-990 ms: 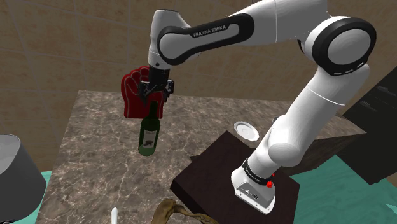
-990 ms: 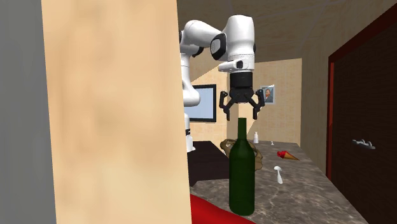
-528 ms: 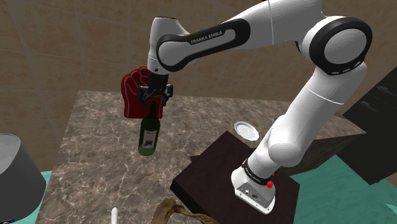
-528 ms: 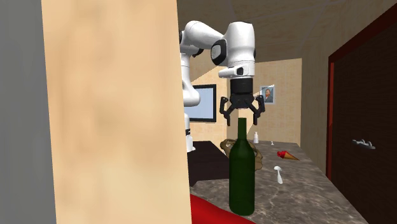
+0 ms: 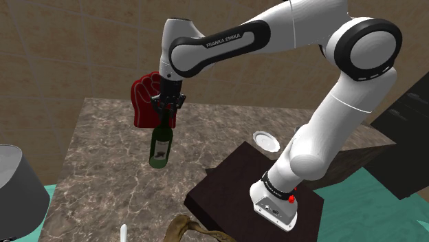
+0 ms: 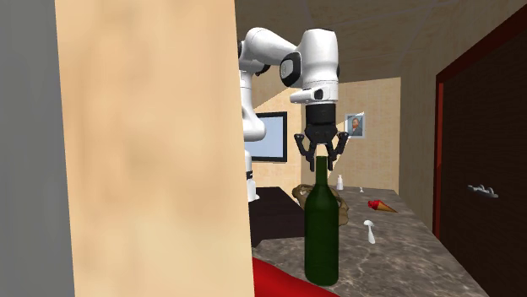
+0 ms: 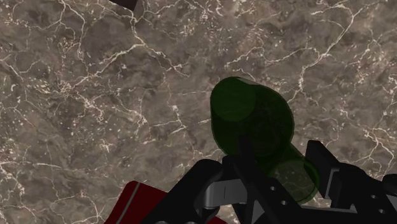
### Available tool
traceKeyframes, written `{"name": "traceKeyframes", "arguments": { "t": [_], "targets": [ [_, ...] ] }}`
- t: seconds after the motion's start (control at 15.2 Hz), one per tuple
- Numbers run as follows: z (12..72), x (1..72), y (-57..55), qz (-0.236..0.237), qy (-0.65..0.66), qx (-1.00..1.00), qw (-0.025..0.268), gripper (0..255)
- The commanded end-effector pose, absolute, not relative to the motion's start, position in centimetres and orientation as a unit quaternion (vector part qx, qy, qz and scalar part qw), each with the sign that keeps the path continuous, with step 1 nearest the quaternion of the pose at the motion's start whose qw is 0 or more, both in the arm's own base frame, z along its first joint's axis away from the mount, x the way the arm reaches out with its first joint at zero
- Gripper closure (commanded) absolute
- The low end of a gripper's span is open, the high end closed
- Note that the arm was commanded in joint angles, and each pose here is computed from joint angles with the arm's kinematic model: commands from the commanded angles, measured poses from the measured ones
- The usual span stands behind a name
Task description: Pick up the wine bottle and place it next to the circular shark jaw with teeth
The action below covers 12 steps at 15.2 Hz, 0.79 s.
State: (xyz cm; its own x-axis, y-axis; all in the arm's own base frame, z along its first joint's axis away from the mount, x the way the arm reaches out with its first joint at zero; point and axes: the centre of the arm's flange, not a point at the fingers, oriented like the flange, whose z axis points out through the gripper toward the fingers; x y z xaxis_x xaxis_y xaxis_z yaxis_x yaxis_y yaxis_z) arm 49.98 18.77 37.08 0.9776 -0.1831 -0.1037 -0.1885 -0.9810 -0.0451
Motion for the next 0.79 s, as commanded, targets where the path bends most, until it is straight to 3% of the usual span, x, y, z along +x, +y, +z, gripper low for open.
{"name": "traceKeyframes", "arguments": {
  "t": [0.0, 0.73],
  "targets": [
    [37.0, 50.0, 18.8, 0.05, 0.093, -0.994, 0.027, 255],
    [40.7, 50.0, 18.8, 0.05, 0.093, -0.994, 0.027, 255]
  ]
}}
